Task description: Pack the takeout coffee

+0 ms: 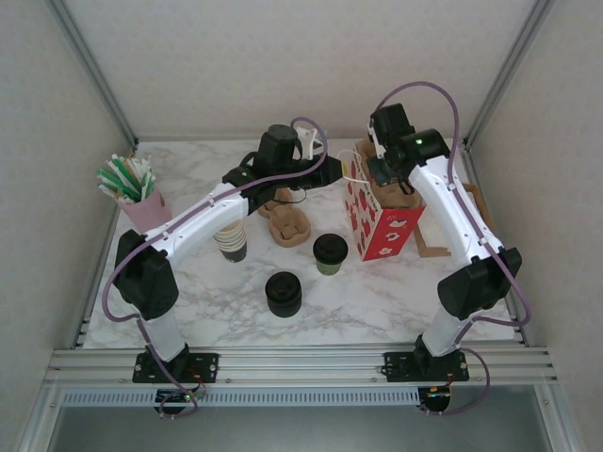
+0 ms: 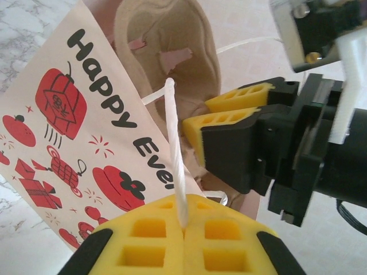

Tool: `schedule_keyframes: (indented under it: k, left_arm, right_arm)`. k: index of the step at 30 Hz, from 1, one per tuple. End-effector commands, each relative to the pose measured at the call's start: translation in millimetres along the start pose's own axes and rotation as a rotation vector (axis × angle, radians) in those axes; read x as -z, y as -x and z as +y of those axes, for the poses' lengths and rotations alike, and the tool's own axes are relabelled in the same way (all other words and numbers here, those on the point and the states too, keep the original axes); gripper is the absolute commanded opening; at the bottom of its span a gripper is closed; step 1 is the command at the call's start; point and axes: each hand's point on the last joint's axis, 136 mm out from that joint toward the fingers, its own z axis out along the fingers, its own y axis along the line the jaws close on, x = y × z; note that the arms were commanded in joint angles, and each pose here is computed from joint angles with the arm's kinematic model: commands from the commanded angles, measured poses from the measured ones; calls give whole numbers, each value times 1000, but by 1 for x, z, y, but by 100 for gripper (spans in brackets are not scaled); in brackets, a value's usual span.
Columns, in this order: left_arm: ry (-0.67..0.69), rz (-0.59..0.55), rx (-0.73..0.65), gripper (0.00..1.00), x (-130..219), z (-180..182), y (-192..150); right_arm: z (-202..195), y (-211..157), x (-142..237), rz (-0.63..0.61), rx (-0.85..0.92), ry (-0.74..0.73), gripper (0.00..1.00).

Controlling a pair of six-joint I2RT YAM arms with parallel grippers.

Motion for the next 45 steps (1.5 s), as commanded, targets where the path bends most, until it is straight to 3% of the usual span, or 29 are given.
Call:
schedule_keyframes:
  k: [1,13,45]
  left_arm:
    - [-13,-35,-31,0,16,-11,8]
    - [-12,-41,-30,0,21,-13,8]
    - [-25,-37,-21,0,22,-14,2]
  right_arm:
    - [-4,2,18,-33,-2,-6,27]
    - [6,-22,-15,104,-55,20,27]
    - [27,-59,-72,311,-151,116,27]
